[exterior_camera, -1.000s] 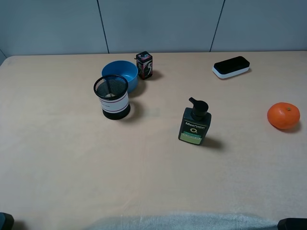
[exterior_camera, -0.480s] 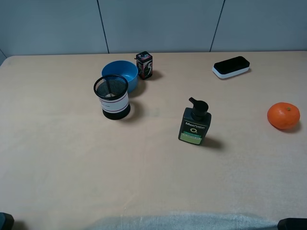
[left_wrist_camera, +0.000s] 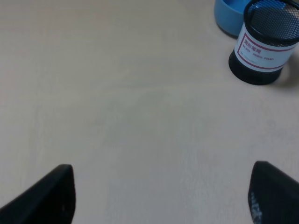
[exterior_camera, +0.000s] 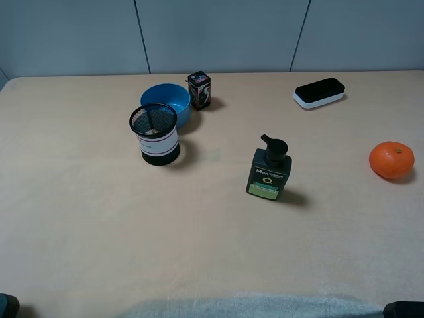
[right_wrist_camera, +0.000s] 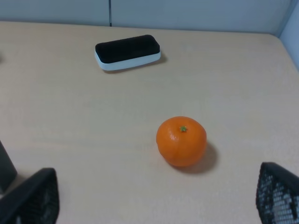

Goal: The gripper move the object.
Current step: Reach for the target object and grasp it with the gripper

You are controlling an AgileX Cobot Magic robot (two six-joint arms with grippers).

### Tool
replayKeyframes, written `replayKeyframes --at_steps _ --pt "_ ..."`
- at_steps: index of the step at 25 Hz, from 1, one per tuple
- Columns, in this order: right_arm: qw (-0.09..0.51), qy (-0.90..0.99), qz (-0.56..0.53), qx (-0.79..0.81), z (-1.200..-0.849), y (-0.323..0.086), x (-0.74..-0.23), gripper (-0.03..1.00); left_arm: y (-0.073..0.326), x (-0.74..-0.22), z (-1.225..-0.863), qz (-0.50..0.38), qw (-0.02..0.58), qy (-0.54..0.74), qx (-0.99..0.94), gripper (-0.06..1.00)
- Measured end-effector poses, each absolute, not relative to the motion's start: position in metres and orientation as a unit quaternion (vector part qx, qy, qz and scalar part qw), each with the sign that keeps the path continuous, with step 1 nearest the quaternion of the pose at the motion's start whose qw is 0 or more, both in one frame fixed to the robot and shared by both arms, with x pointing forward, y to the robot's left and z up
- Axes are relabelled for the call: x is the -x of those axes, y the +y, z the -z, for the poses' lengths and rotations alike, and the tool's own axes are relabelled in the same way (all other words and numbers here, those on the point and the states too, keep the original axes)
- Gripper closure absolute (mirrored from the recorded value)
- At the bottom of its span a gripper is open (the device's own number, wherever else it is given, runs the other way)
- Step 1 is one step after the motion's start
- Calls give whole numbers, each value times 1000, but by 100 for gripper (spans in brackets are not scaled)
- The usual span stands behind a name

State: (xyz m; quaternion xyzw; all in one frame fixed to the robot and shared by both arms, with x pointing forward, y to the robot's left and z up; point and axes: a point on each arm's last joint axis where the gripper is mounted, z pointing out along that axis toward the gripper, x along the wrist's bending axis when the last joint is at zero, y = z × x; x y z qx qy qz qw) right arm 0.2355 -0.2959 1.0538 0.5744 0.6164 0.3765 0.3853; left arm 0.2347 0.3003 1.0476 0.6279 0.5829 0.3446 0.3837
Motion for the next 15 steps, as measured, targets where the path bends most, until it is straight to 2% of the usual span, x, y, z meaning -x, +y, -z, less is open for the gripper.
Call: replayKeyframes --at_steps 15 --pt "385 616 -377 -574 -1054 -296 -236 33 300 -235 -1048 -345 384 583 -628 19"
